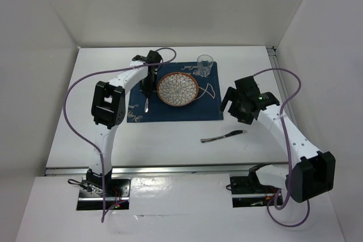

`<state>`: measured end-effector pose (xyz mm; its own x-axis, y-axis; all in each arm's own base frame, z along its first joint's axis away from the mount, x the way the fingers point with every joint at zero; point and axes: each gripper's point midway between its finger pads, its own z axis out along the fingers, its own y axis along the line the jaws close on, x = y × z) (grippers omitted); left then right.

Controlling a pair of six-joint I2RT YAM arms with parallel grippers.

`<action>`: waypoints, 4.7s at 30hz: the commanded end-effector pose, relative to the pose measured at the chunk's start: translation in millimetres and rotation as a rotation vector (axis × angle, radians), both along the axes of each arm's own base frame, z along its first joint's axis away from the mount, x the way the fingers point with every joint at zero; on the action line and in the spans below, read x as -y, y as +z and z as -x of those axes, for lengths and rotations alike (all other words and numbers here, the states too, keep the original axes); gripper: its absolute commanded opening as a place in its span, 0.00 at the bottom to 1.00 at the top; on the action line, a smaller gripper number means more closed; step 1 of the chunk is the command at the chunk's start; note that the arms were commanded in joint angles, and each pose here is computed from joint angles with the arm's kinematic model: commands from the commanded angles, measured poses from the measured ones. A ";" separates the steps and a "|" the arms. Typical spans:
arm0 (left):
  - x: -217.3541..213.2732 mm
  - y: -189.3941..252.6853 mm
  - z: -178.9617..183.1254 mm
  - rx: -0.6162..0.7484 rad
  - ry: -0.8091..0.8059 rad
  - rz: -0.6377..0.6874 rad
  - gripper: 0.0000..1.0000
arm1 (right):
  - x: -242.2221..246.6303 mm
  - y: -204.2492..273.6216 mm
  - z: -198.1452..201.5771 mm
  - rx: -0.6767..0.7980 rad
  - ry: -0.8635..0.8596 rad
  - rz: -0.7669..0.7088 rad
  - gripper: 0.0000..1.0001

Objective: Set the dinner table for one person

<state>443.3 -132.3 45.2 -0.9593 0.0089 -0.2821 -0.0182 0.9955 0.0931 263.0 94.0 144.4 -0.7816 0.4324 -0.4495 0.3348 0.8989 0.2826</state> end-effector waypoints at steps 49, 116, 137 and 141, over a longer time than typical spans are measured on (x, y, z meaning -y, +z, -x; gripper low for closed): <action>-6.6 213.3 55.7 0.356 0.080 0.220 0.86 | -0.7 -128.3 34.9 -0.274 -0.500 0.178 0.00; -13.2 169.3 64.2 0.269 0.092 0.166 0.86 | 8.5 -42.3 -55.6 -0.103 0.073 0.250 0.00; -21.8 157.7 68.1 0.251 0.125 0.122 0.86 | -76.0 -81.2 -157.2 -0.091 0.571 0.244 0.00; -19.2 154.9 65.7 0.247 0.122 0.130 0.86 | -79.2 -91.2 -164.0 -0.109 0.583 0.246 0.00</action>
<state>375.1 -113.5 189.6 -0.8746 -0.1346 -0.4657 -0.1309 0.9906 -0.0404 410.5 160.1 41.8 -0.9296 -0.1520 -0.3358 -0.1700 0.9851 0.0246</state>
